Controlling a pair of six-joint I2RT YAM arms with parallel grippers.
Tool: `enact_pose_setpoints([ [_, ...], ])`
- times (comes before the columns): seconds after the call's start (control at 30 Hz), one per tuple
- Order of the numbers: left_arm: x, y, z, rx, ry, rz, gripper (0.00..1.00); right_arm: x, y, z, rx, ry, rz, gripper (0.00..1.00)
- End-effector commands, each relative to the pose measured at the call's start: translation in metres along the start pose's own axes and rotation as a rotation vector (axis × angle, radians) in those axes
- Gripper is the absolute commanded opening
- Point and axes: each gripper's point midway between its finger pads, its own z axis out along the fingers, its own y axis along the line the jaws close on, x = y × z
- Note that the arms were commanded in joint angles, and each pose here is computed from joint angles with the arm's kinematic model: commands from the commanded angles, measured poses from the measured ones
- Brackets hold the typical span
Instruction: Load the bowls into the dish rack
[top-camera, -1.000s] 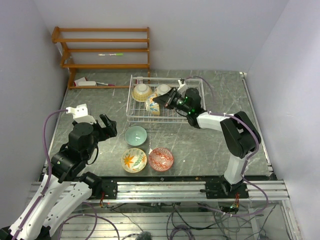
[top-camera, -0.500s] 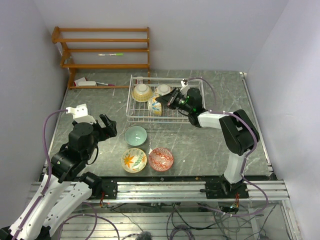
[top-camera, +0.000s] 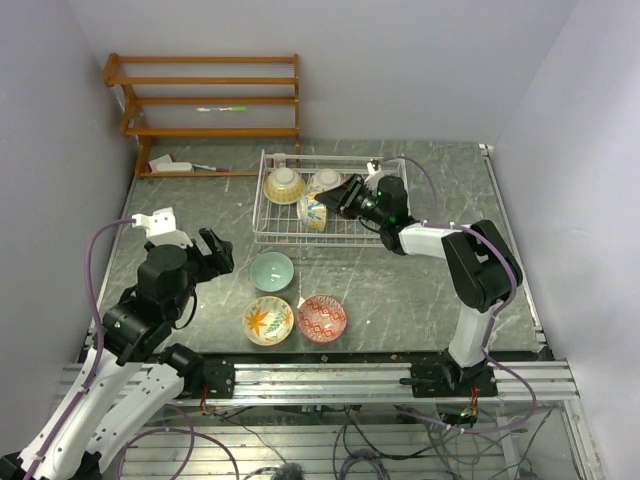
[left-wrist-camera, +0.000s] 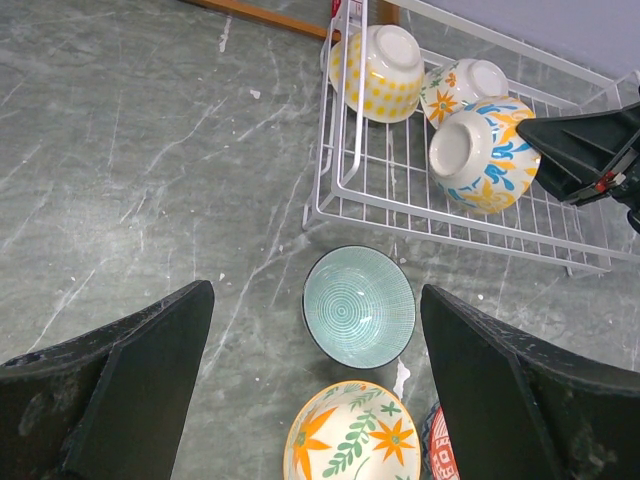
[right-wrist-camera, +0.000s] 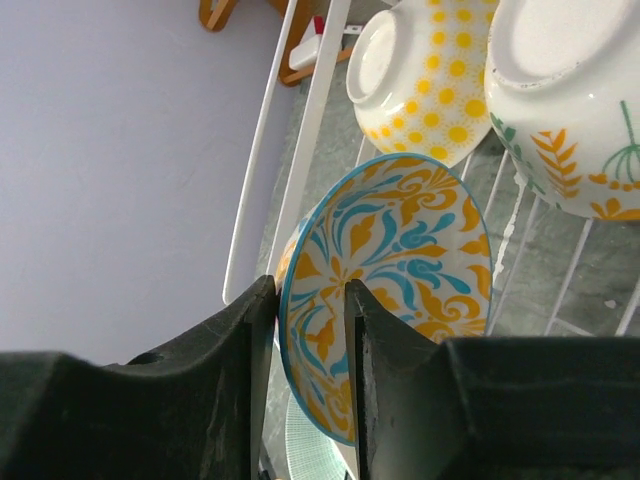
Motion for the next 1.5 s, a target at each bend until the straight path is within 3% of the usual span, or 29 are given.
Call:
enact_pose_setpoints([
  [0.0, -0.01, -0.002, -0.002, 0.0, -0.027, -0.017, 0.95, 0.011, -0.051, -0.015, 0.183, 0.012, 0.0, 0.33],
  [0.77, -0.008, -0.004, -0.001, 0.009, -0.023, -0.025, 0.95, 0.005, -0.063, -0.04, 0.289, -0.023, -0.066, 0.35],
  [1.17, -0.009, -0.004, -0.002, 0.012, -0.026, -0.024, 0.95, -0.015, -0.072, -0.042, 0.394, -0.046, -0.155, 0.63],
  [1.47, -0.008, -0.004, -0.001, 0.012, -0.023, -0.024, 0.95, -0.039, -0.066, -0.055, 0.474, -0.097, -0.269, 0.68],
])
